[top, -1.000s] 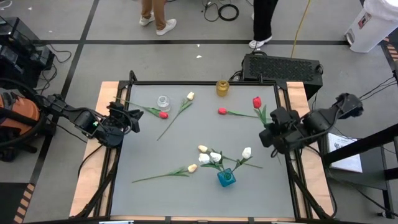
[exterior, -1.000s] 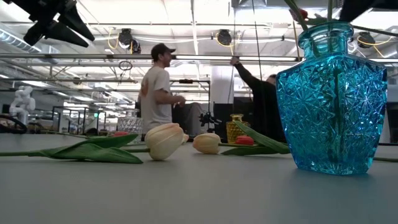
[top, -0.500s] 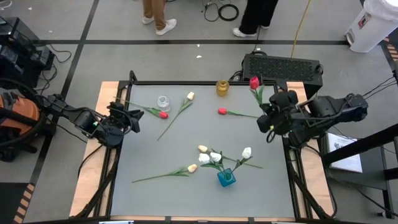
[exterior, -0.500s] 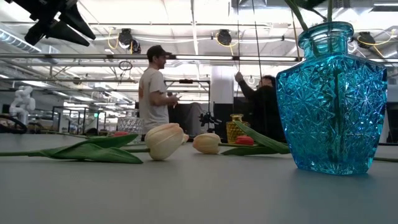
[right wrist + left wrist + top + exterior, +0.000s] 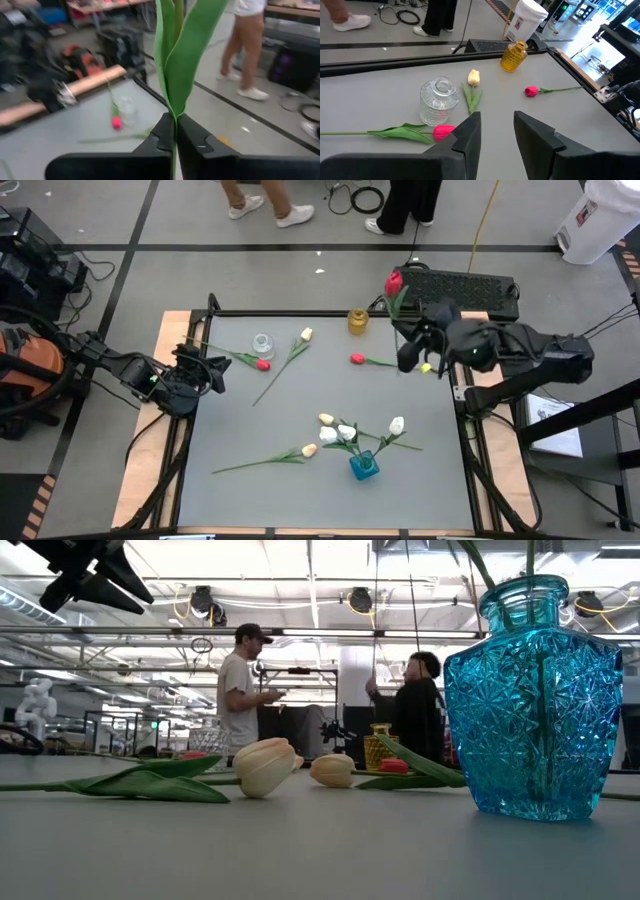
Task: Sort flowers into vase by color
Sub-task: Put the bottom right red tulip into the transparent vase
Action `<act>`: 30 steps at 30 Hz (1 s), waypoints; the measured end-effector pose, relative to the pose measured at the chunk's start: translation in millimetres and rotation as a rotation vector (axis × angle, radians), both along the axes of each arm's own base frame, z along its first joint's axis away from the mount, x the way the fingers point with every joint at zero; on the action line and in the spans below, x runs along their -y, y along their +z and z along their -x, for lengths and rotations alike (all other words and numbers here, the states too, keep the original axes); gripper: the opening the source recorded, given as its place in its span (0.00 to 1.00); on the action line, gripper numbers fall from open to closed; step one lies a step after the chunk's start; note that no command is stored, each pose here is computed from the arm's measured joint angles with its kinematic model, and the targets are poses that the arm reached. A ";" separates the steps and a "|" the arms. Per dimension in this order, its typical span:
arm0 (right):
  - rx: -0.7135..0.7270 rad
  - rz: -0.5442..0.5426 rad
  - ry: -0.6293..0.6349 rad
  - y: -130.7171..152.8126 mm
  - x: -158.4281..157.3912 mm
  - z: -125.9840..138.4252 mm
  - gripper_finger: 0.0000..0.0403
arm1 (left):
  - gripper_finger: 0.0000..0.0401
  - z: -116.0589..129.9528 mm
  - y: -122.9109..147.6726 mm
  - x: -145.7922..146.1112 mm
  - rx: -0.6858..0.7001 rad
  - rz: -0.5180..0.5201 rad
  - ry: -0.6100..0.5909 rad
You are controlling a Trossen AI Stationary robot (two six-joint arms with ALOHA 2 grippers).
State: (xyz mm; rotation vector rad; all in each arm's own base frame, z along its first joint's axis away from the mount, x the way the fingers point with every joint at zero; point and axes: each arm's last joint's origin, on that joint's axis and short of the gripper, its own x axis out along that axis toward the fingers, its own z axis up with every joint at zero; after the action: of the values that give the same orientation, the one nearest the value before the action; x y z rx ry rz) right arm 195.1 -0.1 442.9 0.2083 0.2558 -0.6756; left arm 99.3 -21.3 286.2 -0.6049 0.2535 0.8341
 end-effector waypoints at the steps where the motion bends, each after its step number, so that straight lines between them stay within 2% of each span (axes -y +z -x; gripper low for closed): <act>1: 0.025 -0.002 0.018 2.7 2.0 -1.6 0.00 | 0.31 0.0 0.0 0.0 0.000 0.000 0.000; 9: 0.185 -0.007 0.125 19.2 17.2 -9.1 0.00 | 0.31 0.1 0.0 -0.1 -0.001 -0.002 0.000; 16: 0.232 -0.028 0.216 17.9 24.8 -30.8 0.00 | 0.31 -0.4 0.6 0.0 0.004 -0.012 0.002; 24: 0.275 -0.065 0.262 6.8 25.9 -68.9 0.00 | 0.31 -9.6 22.8 4.5 0.025 -0.136 -0.126; 30: 0.285 -0.104 0.361 -2.9 24.4 -91.4 0.00 | 0.31 -14.2 50.9 6.8 0.093 -0.230 -0.200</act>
State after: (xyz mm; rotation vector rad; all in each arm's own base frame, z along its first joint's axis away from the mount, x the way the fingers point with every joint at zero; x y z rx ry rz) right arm 286.4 -24.4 440.1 0.3451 0.0516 -0.2700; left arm 113.4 -28.1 337.1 -0.3943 0.1286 0.6295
